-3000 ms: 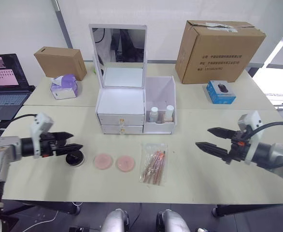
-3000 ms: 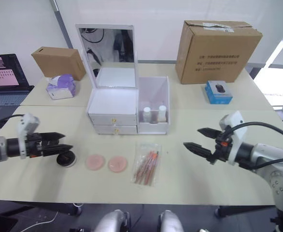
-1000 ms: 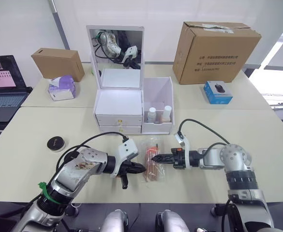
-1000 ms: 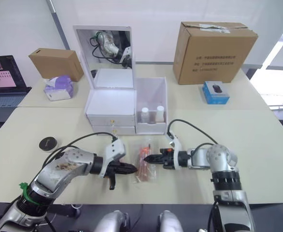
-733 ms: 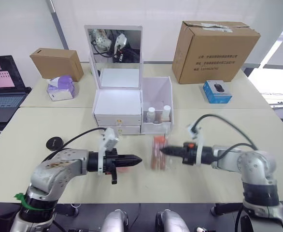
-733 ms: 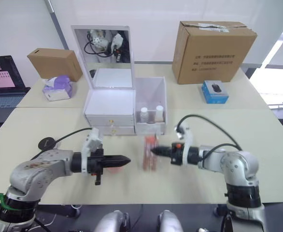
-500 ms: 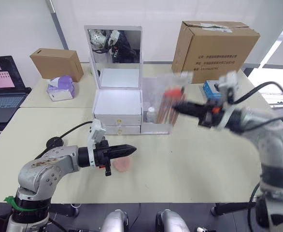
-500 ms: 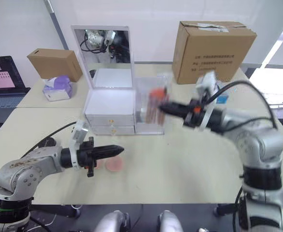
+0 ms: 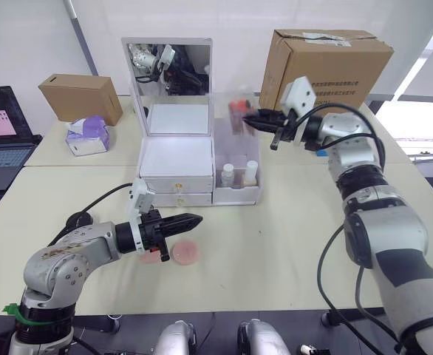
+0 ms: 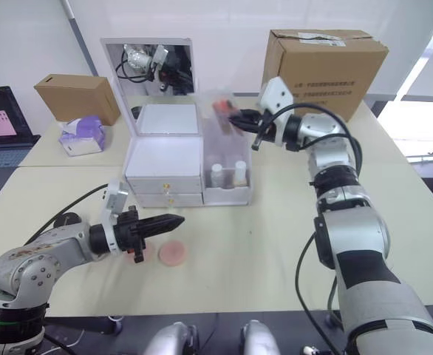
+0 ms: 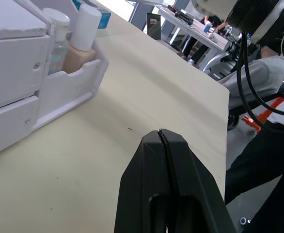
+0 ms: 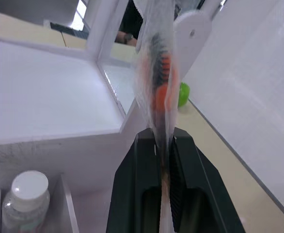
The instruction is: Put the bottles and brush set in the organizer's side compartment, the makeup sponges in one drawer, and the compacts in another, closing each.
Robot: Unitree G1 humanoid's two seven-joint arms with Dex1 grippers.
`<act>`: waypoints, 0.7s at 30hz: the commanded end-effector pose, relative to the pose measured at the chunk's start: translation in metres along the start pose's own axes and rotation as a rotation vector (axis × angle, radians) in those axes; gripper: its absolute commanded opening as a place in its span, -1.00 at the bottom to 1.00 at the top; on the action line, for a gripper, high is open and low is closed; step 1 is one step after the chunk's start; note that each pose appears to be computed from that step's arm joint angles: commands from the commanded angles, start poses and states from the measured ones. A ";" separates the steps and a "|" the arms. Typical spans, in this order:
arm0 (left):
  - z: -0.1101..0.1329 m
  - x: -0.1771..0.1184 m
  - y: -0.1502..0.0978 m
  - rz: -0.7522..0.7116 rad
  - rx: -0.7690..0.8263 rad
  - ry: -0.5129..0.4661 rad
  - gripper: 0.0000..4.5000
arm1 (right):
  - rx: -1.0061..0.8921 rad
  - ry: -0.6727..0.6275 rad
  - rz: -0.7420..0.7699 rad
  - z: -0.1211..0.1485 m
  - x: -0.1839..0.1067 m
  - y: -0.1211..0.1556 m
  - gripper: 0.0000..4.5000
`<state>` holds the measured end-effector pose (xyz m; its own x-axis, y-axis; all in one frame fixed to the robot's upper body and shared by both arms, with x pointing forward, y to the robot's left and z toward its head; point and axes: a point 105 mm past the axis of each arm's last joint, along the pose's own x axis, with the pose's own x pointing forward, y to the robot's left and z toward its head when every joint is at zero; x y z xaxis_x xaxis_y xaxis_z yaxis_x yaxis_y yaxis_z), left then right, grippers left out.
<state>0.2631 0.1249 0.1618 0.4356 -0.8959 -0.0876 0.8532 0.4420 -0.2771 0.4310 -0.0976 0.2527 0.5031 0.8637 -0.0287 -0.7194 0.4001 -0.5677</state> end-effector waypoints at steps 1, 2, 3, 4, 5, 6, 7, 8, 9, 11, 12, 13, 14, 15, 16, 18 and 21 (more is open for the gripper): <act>0.015 -0.009 -0.005 0.025 0.068 -0.046 -1.00 | -0.030 -0.028 -0.060 0.011 0.005 -0.009 -0.99; 0.016 -0.010 -0.005 0.033 0.076 -0.048 -1.00 | -0.024 -0.031 -0.067 0.011 0.006 -0.009 -0.99; 0.018 -0.013 -0.005 0.045 0.083 -0.057 -1.00 | -0.023 -0.031 -0.070 0.011 0.008 -0.008 -0.99; 0.020 -0.015 -0.004 0.059 0.092 -0.066 -1.00 | -0.018 -0.038 -0.071 0.011 0.010 -0.007 -0.99; 0.022 -0.017 -0.004 0.069 0.101 -0.073 -1.00 | -0.011 -0.049 -0.077 0.012 0.012 -0.007 -0.99; 0.024 -0.019 -0.003 0.082 0.111 -0.080 -1.00 | -0.003 -0.063 -0.075 0.014 0.015 -0.006 -0.99; 0.026 -0.020 -0.002 0.093 0.119 -0.088 -1.00 | 0.001 -0.073 -0.068 0.016 0.017 -0.004 -0.99; 0.028 -0.021 -0.002 0.104 0.127 -0.095 -1.00 | 0.004 -0.084 -0.060 0.018 0.020 -0.002 -0.99; 0.028 -0.022 -0.001 0.110 0.129 -0.097 -1.00 | 0.013 -0.099 -0.053 0.020 0.023 -0.001 -0.99; 0.027 -0.023 -0.001 0.116 0.133 -0.091 -1.00 | 0.017 -0.114 -0.036 0.024 0.028 0.003 -0.99; 0.027 -0.024 -0.001 0.121 0.135 -0.090 -1.00 | 0.016 -0.114 -0.031 0.024 0.031 0.005 -0.99; 0.027 -0.024 0.000 0.125 0.137 -0.089 -1.00 | 0.015 -0.111 -0.028 0.024 0.032 0.006 -0.99; 0.027 -0.024 0.000 0.129 0.140 -0.088 -1.00 | 0.015 -0.107 -0.028 0.023 0.034 0.007 -0.99; 0.027 -0.023 -0.001 0.132 0.144 -0.087 -1.00 | 0.019 -0.101 -0.031 0.021 0.034 0.008 -0.99; 0.027 -0.023 -0.001 0.135 0.147 -0.084 -1.00 | 0.032 -0.096 -0.041 0.019 0.034 0.008 -0.99; 0.025 -0.023 -0.001 0.138 0.160 -0.067 -1.00 | 0.037 -0.076 -0.054 0.014 0.035 0.008 -0.70; 0.024 -0.023 -0.001 0.138 0.164 -0.056 -1.00 | 0.038 -0.064 -0.064 0.011 0.034 0.009 -0.30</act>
<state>0.2621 0.1485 0.1792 0.5688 -0.8188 -0.0772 0.8044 0.5734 -0.1553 0.4364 -0.0613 0.2417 0.5111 0.8593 0.0197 -0.7300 0.4461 -0.5178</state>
